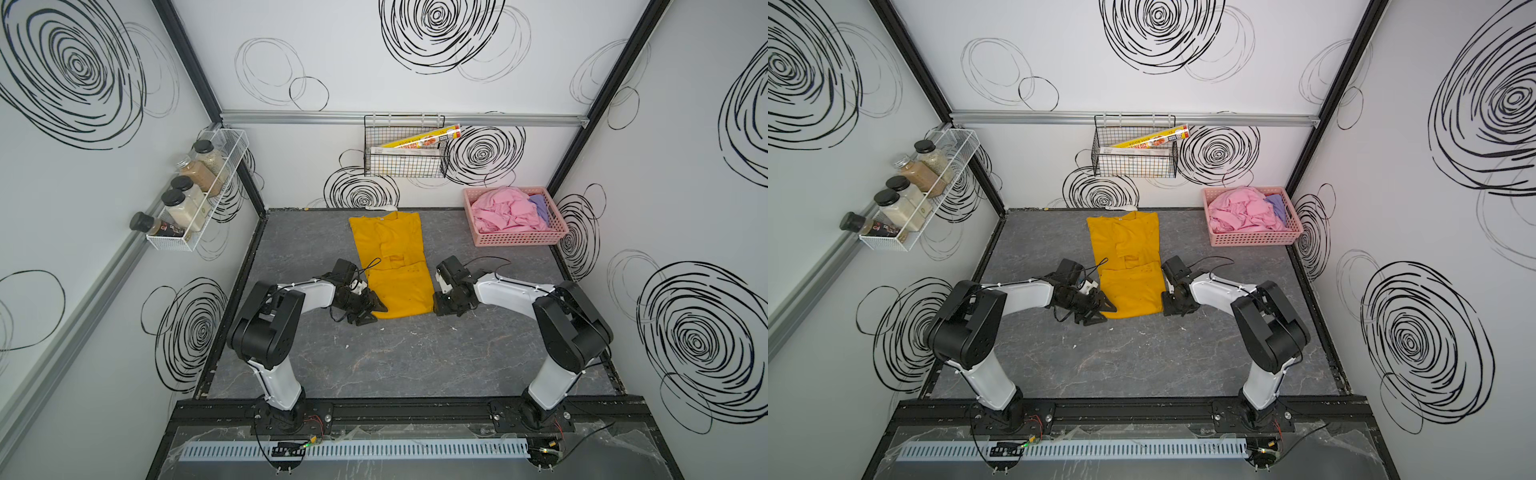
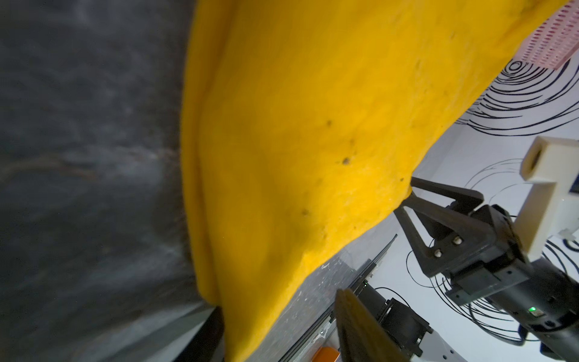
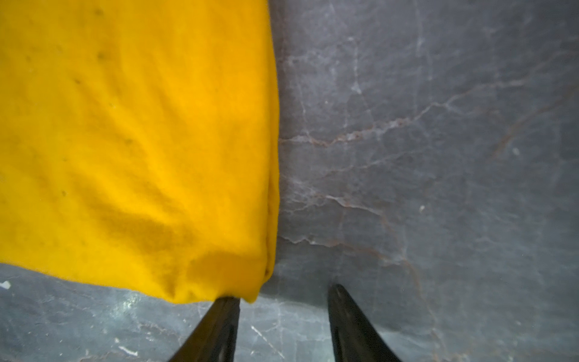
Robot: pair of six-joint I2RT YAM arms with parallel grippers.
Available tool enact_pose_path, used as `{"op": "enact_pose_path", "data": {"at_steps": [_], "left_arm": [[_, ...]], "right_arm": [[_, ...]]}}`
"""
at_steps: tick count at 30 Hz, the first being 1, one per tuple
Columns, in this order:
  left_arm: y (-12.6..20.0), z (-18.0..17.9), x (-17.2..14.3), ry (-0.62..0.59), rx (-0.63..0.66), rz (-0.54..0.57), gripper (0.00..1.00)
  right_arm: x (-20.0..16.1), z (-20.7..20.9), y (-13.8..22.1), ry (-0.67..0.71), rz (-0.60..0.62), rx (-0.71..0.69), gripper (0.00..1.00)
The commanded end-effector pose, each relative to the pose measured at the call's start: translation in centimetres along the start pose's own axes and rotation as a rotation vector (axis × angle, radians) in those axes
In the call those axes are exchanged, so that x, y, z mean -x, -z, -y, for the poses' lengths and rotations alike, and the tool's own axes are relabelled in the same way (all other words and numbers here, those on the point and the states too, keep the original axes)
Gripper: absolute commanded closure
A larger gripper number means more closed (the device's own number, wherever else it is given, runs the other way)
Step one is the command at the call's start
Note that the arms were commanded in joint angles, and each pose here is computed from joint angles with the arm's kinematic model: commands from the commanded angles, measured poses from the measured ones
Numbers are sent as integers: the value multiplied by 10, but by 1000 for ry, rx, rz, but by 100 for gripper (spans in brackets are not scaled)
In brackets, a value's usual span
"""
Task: Fold and stack t-shirts
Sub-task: Fold the T-shirt.
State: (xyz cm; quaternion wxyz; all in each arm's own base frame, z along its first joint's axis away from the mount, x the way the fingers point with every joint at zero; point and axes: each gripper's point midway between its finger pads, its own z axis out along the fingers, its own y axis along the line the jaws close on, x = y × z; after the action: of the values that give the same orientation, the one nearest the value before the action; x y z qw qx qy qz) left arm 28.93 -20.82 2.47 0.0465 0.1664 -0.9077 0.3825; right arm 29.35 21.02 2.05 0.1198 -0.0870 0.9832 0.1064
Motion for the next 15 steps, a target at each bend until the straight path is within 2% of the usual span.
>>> {"op": "enact_pose_path", "data": {"at_steps": [1, 5, 11, 15], "left_arm": [[-13, -52, 3, 76, 191, 35, 49], [-14, -53, 4, 78, 202, 30, 59], [-11, -55, 4, 72, 218, 29, 73], [-7, -56, 1, 66, 232, 22, 77]], "right_arm": [[7, -10, 15, -3, 21, 40, 49], [7, -11, 13, -5, 8, 51, 51], [20, -17, 35, -7, 55, 74, 51], [27, -17, 45, -12, 76, 75, 51]]}}
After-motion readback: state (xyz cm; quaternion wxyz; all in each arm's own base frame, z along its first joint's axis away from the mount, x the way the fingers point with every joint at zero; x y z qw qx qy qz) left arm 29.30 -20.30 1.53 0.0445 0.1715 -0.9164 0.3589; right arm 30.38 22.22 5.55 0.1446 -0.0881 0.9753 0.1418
